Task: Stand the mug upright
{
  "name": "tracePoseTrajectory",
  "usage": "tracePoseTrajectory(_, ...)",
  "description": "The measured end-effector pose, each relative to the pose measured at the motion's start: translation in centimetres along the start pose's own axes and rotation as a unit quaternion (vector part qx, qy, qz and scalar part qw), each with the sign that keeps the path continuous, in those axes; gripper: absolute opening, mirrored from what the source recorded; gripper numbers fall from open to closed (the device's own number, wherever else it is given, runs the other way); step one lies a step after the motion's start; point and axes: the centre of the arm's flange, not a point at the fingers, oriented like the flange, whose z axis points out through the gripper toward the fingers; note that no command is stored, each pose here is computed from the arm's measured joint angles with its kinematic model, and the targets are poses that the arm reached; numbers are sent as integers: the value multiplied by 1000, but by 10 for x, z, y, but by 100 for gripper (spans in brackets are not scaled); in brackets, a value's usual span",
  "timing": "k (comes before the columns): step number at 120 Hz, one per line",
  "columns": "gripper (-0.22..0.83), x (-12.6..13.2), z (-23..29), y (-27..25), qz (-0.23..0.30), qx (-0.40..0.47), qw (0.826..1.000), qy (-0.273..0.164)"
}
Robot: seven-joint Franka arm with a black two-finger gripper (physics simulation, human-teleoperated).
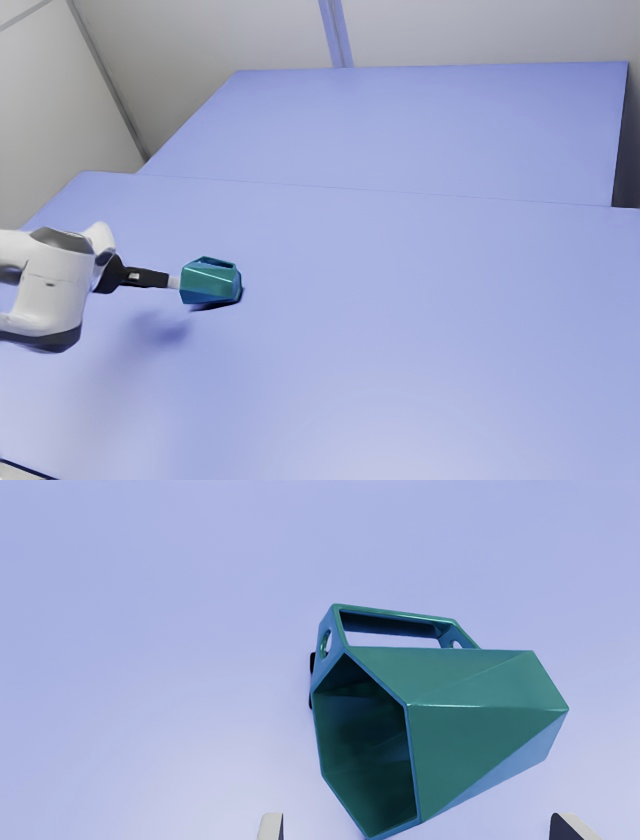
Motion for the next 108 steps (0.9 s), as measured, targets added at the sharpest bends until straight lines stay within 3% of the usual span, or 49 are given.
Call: tracePoseTrajectory(108, 58, -9, 31, 18, 57, -27, 998, 15)
